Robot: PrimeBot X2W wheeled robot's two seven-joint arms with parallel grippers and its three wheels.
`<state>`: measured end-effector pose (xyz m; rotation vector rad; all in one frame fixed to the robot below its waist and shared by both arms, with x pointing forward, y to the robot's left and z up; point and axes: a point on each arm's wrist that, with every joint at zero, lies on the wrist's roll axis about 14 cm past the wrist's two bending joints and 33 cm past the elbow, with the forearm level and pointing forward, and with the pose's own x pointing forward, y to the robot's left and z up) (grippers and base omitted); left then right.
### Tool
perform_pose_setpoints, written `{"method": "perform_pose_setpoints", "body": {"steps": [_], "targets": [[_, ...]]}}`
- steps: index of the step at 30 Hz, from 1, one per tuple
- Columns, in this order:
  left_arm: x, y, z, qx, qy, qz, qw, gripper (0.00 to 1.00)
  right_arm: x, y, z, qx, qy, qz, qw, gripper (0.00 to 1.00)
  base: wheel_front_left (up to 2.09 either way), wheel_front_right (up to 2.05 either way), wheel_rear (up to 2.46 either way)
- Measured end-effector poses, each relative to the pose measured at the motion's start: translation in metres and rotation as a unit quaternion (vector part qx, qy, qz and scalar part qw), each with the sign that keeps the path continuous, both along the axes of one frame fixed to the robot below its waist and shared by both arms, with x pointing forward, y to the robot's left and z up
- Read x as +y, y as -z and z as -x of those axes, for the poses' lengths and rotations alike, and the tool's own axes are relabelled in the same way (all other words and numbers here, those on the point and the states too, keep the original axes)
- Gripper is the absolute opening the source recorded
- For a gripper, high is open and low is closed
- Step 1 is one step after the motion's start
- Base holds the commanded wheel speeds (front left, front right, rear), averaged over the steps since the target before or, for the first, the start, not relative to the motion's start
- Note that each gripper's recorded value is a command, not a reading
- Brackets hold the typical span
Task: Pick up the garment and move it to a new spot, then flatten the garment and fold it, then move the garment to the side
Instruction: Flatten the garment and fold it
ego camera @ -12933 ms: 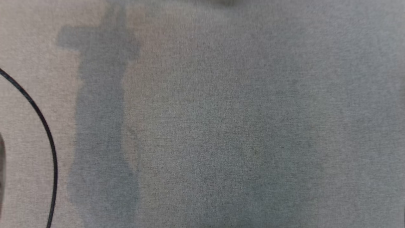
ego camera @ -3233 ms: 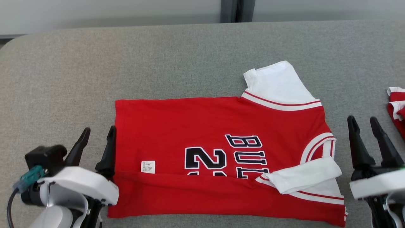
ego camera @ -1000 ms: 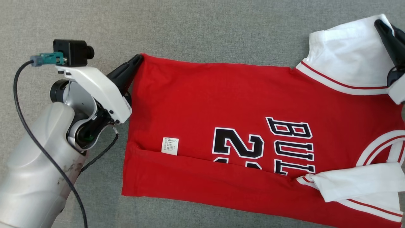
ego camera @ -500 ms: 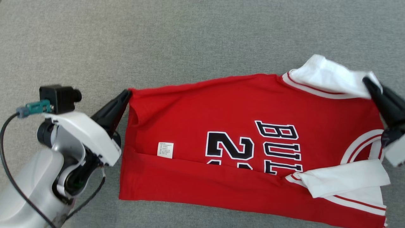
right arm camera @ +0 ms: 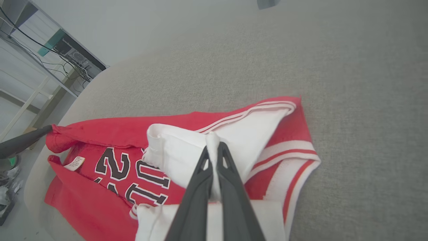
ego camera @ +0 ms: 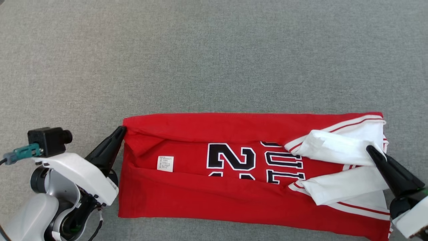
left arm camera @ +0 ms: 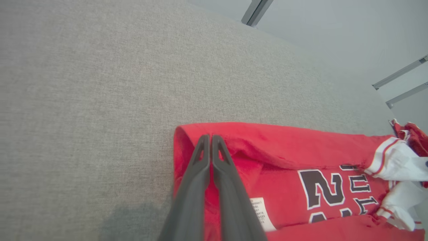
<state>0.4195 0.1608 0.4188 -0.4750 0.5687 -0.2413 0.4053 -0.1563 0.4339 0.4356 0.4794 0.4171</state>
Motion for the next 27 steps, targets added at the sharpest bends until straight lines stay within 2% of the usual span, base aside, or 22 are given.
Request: {"method": "perform_pose_setpoints", "body": {"steps": [5,22,23,24,25,27], "targets": [[0.007,-0.011,0.001,-0.017,-0.011,-0.005,1.000,0.00,-0.003,-0.005,0.013,0.000,0.017,-0.012,1.000,0.00,0.00,0.00,0.00],[-0.002,0.010,0.035,0.041,-0.026,0.021,0.999,0.00,0.008,0.017,0.054,0.063,0.023,-0.026,0.997,0.00,0.00,0.00,0.00],[-0.003,0.011,0.036,0.042,-0.026,0.022,0.999,0.00,0.009,0.019,0.057,0.069,0.024,-0.028,0.997,0.33,0.00,0.00,0.00],[-0.002,0.012,0.037,0.043,-0.029,0.022,0.998,0.20,0.009,0.019,0.058,0.069,0.026,-0.030,0.997,0.62,0.00,0.00,0.00],[0.000,0.012,0.037,0.043,-0.037,0.021,0.998,1.00,0.008,0.018,0.057,0.066,0.030,-0.033,0.997,1.00,0.00,0.00,0.00],[0.002,0.013,0.038,0.041,-0.044,0.018,0.998,1.00,0.006,0.017,0.058,0.060,0.038,-0.034,0.997,1.00,0.00,0.00,0.00]]}}
